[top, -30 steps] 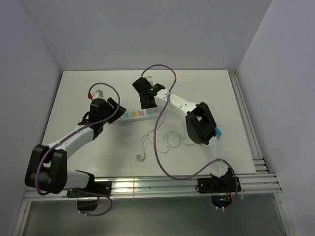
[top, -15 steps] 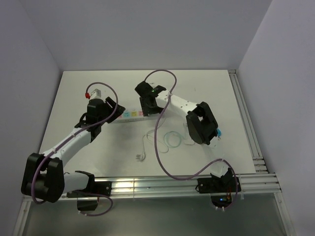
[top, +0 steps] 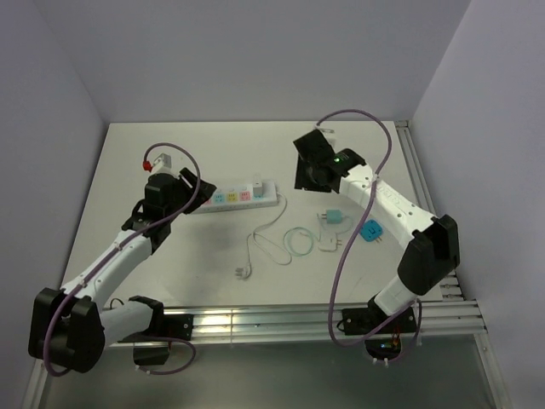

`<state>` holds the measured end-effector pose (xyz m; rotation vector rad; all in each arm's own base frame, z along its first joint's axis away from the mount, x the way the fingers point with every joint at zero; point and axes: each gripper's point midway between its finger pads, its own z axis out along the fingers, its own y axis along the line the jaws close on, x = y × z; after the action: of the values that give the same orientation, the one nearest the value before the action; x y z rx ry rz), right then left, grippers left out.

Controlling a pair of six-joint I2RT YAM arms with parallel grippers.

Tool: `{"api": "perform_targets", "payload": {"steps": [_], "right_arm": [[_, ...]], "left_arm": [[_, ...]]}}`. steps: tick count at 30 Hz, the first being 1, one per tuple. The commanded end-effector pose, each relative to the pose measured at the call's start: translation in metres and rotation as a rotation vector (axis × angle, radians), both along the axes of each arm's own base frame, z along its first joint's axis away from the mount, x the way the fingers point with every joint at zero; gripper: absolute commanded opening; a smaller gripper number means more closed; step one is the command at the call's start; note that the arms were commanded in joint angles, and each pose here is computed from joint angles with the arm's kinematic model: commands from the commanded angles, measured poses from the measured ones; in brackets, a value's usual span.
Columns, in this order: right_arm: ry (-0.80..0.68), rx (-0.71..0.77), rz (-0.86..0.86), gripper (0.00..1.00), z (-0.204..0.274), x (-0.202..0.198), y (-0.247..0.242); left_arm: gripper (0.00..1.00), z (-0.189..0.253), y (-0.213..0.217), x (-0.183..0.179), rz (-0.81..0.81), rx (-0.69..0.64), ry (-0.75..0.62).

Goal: Insert the plug

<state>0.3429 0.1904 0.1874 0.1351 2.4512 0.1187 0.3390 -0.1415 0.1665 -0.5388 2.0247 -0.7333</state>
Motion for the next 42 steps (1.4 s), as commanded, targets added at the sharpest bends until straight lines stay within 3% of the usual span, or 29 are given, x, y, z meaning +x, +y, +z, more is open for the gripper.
{"api": "perform_targets", "payload": {"steps": [1, 9, 15, 21, 26, 42], "right_arm": [[0.120, -0.059, -0.146, 0.56, -0.049, -0.024, -0.043], [0.144, 0.027, -0.426, 0.56, -0.073, -0.050, -0.144], [0.161, 0.090, -0.461, 0.62, -0.078, -0.062, -0.175], [0.210, 0.370, -0.306, 0.65, -0.085, -0.045, -0.118], [0.248, 0.582, -0.347, 0.67, -0.091, -0.026, -0.088], [0.246, 0.572, -0.817, 0.75, -0.111, -0.009, -0.113]], "left_arm": [[0.62, 0.024, -0.005, -0.009, -0.021, -0.015, -0.066], [0.63, 0.039, -0.033, -0.029, -0.107, -0.030, -0.091], [0.63, 0.036, -0.050, -0.040, -0.162, -0.028, -0.089], [0.63, 0.033, -0.054, -0.046, -0.195, -0.038, -0.090], [0.63, 0.040, -0.054, -0.044, -0.201, -0.023, -0.105], [0.64, 0.052, -0.051, -0.045, -0.191, -0.019, -0.120]]}}
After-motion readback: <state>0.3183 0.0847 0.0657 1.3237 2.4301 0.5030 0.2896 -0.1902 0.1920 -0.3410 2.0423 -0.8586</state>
